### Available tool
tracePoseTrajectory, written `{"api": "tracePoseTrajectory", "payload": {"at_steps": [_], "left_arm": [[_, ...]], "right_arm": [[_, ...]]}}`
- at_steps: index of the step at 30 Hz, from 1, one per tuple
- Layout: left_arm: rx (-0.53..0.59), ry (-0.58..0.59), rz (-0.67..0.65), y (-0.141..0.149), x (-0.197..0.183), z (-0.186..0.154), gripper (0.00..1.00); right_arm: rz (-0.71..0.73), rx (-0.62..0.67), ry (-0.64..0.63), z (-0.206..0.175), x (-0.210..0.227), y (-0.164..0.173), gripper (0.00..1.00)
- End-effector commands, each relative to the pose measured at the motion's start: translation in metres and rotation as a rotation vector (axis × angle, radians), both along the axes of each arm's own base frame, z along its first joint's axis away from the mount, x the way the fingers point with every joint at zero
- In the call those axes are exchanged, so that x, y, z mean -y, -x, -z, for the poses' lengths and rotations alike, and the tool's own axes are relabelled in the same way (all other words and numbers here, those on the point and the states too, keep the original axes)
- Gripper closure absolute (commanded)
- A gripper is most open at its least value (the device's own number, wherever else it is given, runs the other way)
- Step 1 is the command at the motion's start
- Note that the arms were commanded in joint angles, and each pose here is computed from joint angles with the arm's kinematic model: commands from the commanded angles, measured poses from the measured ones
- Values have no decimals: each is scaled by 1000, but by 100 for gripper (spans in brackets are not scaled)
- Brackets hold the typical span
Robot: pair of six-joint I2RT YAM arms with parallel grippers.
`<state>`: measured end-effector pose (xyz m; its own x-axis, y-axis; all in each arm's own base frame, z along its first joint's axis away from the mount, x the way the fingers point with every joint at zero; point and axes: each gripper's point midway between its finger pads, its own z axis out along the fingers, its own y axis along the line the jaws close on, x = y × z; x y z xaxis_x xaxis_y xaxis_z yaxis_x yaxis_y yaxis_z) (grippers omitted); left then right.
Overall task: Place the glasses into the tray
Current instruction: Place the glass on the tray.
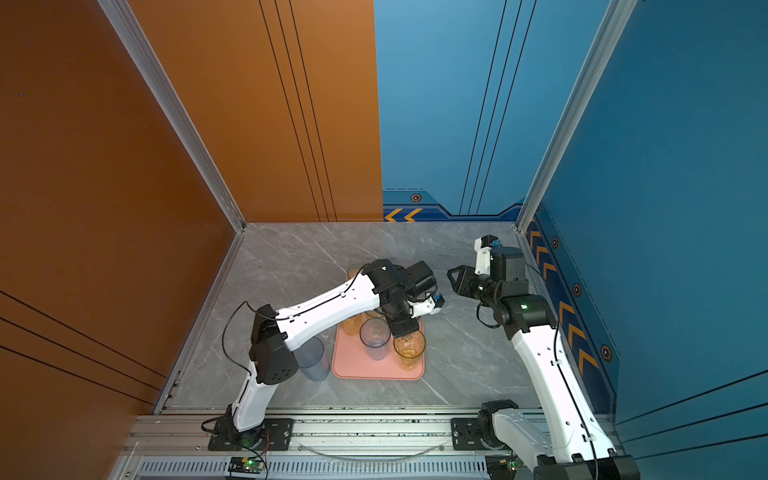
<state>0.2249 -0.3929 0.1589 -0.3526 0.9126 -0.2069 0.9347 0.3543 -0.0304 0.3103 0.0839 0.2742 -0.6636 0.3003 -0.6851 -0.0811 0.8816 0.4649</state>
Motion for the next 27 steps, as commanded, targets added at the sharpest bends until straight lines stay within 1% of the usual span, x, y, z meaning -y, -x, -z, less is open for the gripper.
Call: {"api": "tracePoseTrajectory", "payload": {"at_steps": [1, 27], "left_arm": [[5, -17, 1, -6, -4, 6, 96], [15, -26, -4, -8, -6, 7, 91]], "right_arm": [[-17, 4, -8, 2, -3, -2, 60], [-26, 4, -11, 2, -6, -5, 60]]}}
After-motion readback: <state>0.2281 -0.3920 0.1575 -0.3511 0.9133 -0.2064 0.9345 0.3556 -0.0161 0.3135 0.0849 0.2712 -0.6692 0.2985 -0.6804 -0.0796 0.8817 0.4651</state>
